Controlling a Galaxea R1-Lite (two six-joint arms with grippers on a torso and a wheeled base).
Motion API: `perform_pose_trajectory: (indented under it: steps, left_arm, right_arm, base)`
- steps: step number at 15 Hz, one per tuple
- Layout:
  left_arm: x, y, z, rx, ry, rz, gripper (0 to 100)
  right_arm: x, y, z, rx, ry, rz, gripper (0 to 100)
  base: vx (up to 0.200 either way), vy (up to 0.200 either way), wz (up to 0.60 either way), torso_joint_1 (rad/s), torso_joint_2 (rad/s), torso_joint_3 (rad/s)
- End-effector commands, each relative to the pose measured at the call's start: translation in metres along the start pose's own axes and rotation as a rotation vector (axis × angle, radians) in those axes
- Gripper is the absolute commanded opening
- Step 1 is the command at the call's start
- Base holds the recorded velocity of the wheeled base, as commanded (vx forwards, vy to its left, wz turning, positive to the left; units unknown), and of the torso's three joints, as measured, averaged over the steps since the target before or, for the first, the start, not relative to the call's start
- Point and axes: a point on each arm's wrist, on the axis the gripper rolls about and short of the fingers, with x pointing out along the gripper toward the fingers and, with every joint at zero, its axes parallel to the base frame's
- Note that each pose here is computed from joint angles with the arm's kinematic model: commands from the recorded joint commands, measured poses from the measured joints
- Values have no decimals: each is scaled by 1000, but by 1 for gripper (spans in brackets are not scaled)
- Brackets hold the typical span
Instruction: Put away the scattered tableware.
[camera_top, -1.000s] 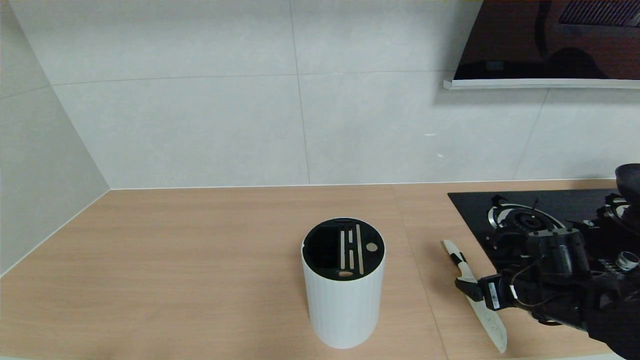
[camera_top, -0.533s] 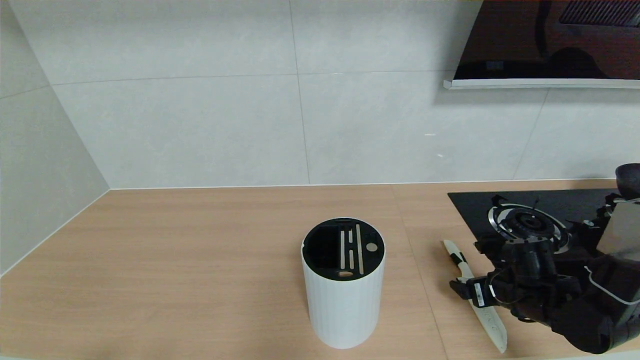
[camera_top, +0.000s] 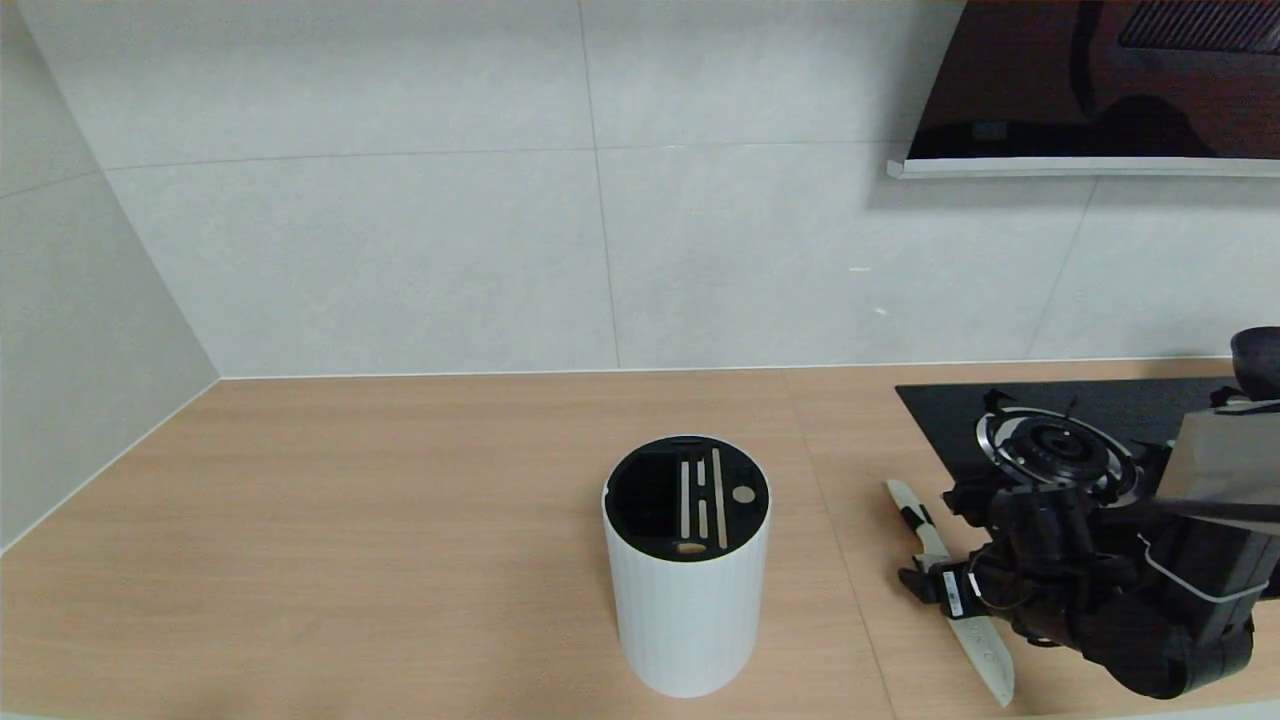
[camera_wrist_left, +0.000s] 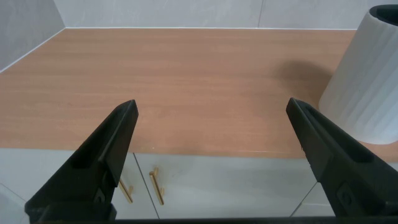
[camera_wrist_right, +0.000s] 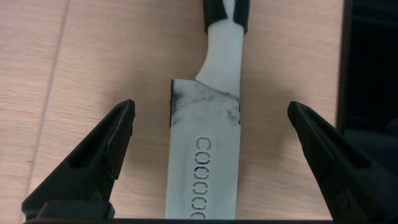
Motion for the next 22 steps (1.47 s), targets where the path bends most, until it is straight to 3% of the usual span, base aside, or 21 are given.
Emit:
perform_pose_trajectory:
  steps: [1, 6, 7, 14, 22]
  left_arm:
    - [0, 0, 0, -2, -1, 1, 100]
    - [0, 0, 0, 0, 1, 1, 100]
    - [0, 0, 0, 0, -1, 1, 100]
    - [0, 0, 0, 0, 1, 1, 100]
    - [0, 0, 0, 4, -1, 1, 100]
  right_arm:
    - [1, 0, -1, -1, 3, -3, 100]
    - [2, 0, -1, -1, 4, -3, 100]
    - [2, 0, -1, -1, 6, -3, 0]
    - [1, 0, 0, -1, 0, -3, 0]
    - [-62, -1, 40, 12, -197, 9, 0]
  base:
    - [0, 0, 0, 0, 0, 0]
    - [0, 0, 0, 0, 0, 0]
    - [0, 0, 0, 0, 0, 0]
    - [0, 0, 0, 0, 0, 0]
    - [0, 0, 0, 0, 0, 0]
